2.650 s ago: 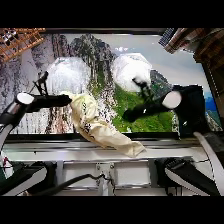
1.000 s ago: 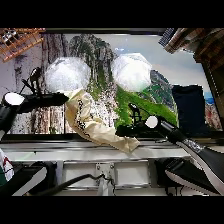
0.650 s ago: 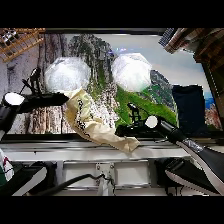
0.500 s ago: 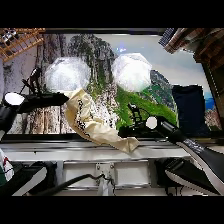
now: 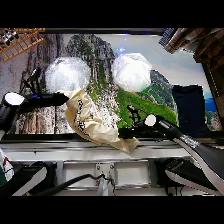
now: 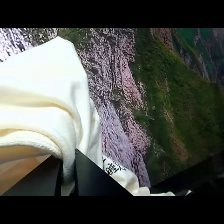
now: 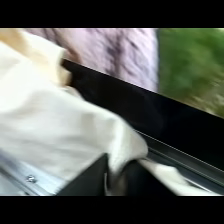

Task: Fold the clothes and pants, and hang the long-sleeved shirts on hangers.

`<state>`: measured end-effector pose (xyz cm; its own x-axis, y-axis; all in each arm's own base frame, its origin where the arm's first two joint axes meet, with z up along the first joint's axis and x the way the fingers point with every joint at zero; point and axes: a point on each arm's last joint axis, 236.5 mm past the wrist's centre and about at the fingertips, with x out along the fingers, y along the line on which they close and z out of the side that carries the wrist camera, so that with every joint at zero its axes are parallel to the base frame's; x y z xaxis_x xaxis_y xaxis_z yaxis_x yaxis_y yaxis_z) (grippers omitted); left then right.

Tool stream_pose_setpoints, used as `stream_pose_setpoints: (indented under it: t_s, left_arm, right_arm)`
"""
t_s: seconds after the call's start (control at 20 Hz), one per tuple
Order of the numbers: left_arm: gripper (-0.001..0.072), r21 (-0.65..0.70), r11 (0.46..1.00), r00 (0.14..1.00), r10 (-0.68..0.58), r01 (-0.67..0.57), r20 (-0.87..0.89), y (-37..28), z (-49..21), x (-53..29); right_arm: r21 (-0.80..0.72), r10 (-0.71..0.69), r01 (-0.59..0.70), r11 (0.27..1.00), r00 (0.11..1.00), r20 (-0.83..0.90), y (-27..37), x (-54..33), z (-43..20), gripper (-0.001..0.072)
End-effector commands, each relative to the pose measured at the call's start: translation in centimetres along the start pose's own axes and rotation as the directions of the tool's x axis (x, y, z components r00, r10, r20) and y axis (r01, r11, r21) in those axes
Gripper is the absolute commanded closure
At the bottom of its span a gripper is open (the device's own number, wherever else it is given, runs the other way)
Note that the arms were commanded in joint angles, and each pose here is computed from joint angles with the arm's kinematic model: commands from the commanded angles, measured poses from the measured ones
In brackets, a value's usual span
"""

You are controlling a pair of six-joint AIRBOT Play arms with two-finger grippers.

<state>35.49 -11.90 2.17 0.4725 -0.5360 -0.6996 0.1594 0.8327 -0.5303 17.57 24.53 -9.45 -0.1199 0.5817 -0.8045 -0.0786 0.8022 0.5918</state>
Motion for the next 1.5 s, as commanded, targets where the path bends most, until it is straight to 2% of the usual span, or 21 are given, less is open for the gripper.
stream_pose_setpoints:
  t_s: [0.0, 0.2, 0.35, 0.5, 0.65, 0.9, 1.0, 1.15, 1.25, 1.35, 1.45]
  left_arm:
    - [0.0689, 0.002, 1.000, 1.000, 0.000, 0.000, 0.006, -0.1, 0.2, -0.2]
    - [0.0690, 0.076, 0.997, 0.993, -0.018, 0.010, 0.115, -2.5, 3.5, -3.2]
    - [0.0691, 0.204, 0.977, 0.949, -0.006, -0.061, 0.314, -5.5, 9.2, -10.1]
    - [0.0691, 0.278, 0.929, 0.824, 0.047, -0.243, 0.565, -7.9, 14.6, -20.9]
    - [0.0691, 0.272, 0.862, 0.670, 0.101, -0.429, 0.736, -9.8, 16.2, -30.4]
    - [0.0691, 0.261, 0.793, 0.514, 0.076, -0.550, 0.855, -13.3, 15.4, -37.5]
    - [0.0691, 0.249, 0.783, 0.448, 0.042, -0.571, 0.893, -15.0, 14.7, -39.9]
    - [0.0690, 0.240, 0.764, 0.361, -0.010, -0.599, 0.932, -17.6, 12.7, -43.1]
    - [0.0690, 0.243, 0.758, 0.348, -0.022, -0.605, 0.937, -18.3, 11.7, -43.8]
    - [0.0690, 0.265, 0.762, 0.412, 0.004, -0.592, 0.911, -17.4, 11.8, -42.1]
    - [0.0690, 0.292, 0.779, 0.534, 0.064, -0.554, 0.843, -14.8, 12.9, -38.1]
  right_arm:
    - [-0.045, 0.074, -0.071, 0.996, 0.995, 0.063, 2.0, -0.3, 1.9, 0.0686]
    - [-0.245, 0.085, -0.039, 0.969, 0.980, 0.182, 5.6, -4.1, 6.2, 0.0689]
    - [-0.407, 0.088, 0.089, 0.909, 0.914, 0.396, 9.4, -12.1, 11.2, 0.0689]
    - [-0.394, 0.096, 0.239, 0.888, 0.740, 0.666, 11.2, -24.2, 15.0, 0.0690]
    - [-0.315, 0.109, 0.318, 0.894, 0.528, 0.842, 11.7, -35.4, 14.6, 0.0691]
    - [-0.233, 0.150, 0.418, 0.878, 0.222, 0.963, 14.5, -48.4, 9.7, 0.0691]
    - [-0.215, 0.160, 0.444, 0.870, 0.159, 0.974, 15.5, -51.2, 7.8, 0.0690]
    - [-0.248, 0.161, 0.462, 0.851, 0.218, 0.962, 16.9, -51.2, 5.5, 0.0690]
    - [-0.252, 0.145, 0.424, 0.870, 0.268, 0.952, 16.6, -50.2, 5.0, 0.0690]
    - [-0.250, 0.121, 0.394, 0.885, 0.324, 0.938, 15.7, -48.6, 5.5, 0.0690]
    - [-0.223, 0.075, 0.367, 0.903, 0.376, 0.923, 13.5, -46.3, 7.1, 0.0690]
